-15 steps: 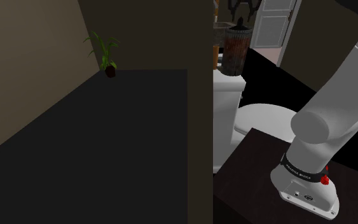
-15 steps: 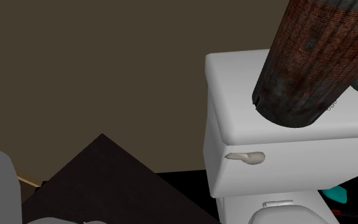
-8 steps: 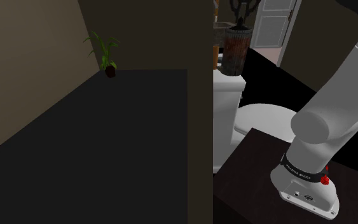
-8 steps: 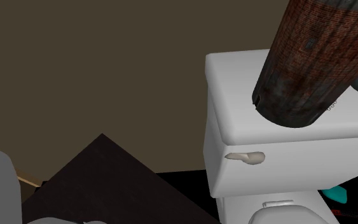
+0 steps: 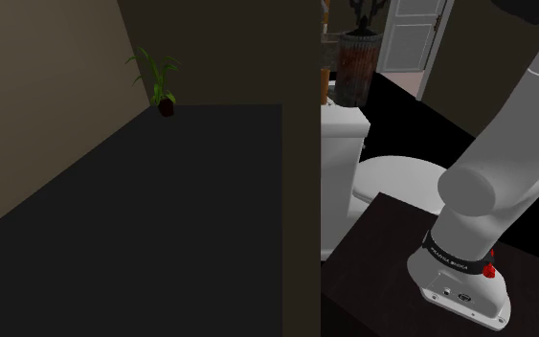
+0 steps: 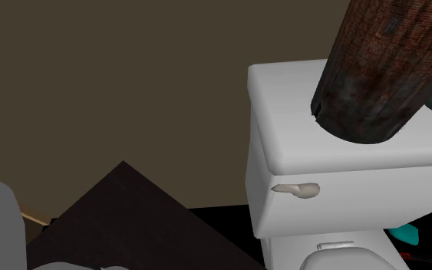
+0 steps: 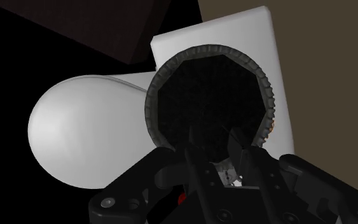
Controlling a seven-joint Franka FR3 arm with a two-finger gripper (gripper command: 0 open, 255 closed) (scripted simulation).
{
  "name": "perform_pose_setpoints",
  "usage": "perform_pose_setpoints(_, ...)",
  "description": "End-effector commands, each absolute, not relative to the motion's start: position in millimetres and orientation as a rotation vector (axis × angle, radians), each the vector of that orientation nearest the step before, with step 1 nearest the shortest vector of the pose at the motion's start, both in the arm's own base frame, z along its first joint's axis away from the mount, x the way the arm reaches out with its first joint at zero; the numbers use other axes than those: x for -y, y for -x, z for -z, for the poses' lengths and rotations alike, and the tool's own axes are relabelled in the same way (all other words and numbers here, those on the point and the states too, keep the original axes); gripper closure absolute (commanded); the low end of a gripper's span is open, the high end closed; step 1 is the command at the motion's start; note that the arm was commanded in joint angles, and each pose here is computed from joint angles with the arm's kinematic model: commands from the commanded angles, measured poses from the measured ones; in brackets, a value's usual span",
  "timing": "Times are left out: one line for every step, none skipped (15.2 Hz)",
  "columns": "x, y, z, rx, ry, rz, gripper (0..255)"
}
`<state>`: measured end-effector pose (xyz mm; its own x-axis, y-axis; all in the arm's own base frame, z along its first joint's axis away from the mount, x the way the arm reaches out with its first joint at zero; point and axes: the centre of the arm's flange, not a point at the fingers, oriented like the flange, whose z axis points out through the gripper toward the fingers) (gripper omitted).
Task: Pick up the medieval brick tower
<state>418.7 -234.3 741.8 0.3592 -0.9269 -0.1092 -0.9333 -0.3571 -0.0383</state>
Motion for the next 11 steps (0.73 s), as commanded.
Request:
perform_pose_setpoints(235,-419,-753,-1.724,2.512,-0.103,255)
perform_pose_setpoints(235,-419,-758,-1.724,2.512,-0.103,255)
perform_pose_setpoints(235,-419,-763,-1.724,2.512,-0.103,255)
perform_pose_setpoints(235,-419,-769,-1.724,2.512,-0.103,255)
perform_pose_setpoints(235,-419,-774,-1.724,2.512,-0.103,255)
perform_pose_setpoints(235,-419,-779,-1.724,2.512,-0.103,255)
perform_pose_setpoints(235,-419,-784,-1.724,2.512,-0.103,255)
perform_pose_setpoints(235,-419,-790,-1.724,2.512,-0.103,255)
perform_pose_setpoints(235,-419,-795,-1.724,2.512,-0.103,255)
perform_pose_setpoints(235,-419,-796,-1.724,2.512,-0.103,255)
perform_pose_setpoints(235,-419,-796,-1.724,2.512,-0.103,255)
